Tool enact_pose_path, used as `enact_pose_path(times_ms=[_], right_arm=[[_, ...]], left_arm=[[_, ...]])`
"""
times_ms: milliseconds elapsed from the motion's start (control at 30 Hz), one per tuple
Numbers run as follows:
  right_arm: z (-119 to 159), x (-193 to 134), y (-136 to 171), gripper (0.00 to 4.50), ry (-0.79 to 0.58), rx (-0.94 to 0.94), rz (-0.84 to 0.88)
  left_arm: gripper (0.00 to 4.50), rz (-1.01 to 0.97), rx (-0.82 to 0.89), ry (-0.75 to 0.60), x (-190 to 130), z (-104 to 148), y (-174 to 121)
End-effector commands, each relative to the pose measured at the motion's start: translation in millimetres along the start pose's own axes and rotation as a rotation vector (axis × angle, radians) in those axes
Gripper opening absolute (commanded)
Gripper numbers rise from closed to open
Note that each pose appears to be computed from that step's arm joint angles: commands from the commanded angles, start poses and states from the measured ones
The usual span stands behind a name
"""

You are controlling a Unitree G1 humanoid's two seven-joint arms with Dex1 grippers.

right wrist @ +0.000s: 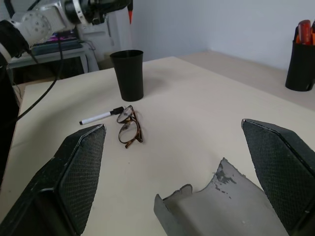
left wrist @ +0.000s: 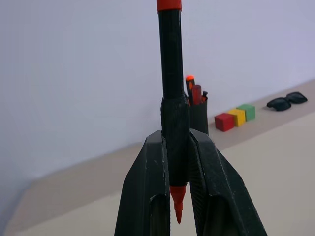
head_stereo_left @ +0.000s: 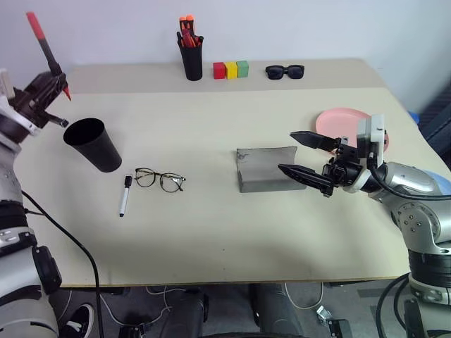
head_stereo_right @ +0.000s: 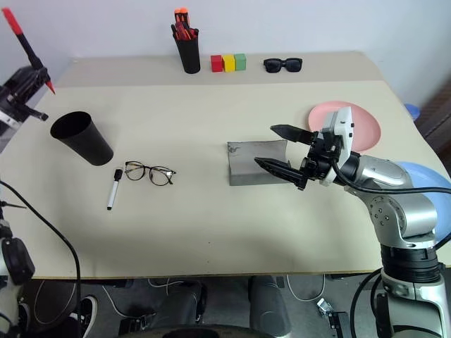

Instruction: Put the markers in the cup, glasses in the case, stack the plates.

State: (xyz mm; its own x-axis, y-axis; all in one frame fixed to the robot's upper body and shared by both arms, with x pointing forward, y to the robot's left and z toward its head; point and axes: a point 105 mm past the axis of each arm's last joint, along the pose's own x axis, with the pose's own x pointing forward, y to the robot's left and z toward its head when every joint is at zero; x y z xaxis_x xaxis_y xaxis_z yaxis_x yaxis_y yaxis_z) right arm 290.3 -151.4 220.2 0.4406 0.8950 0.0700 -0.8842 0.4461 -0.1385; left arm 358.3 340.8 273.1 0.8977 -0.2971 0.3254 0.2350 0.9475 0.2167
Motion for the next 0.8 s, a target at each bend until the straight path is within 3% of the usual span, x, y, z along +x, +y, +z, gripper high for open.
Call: enact_pose_path(times_ms=[33,500,800], right_arm=[[9.1,-1.9,0.6,4.5,-0.019,-0.048,0.004],[6.2,-3.3,-0.8,4.5,-0.003,-0.054,-0.006],[6.1,-4.8,-1.6,4.5,0.006,-0.056,-0.016]], left_arm=[[0.03,0.045,-0.014,-0.055,-10.8,8.1,9.3],[0.03,0.073,-0.063,-0.021,-28.9,-38.7,-0.2],[0.03,0.066,-0.03,-0.013,-25.2,-39.2,-2.2]])
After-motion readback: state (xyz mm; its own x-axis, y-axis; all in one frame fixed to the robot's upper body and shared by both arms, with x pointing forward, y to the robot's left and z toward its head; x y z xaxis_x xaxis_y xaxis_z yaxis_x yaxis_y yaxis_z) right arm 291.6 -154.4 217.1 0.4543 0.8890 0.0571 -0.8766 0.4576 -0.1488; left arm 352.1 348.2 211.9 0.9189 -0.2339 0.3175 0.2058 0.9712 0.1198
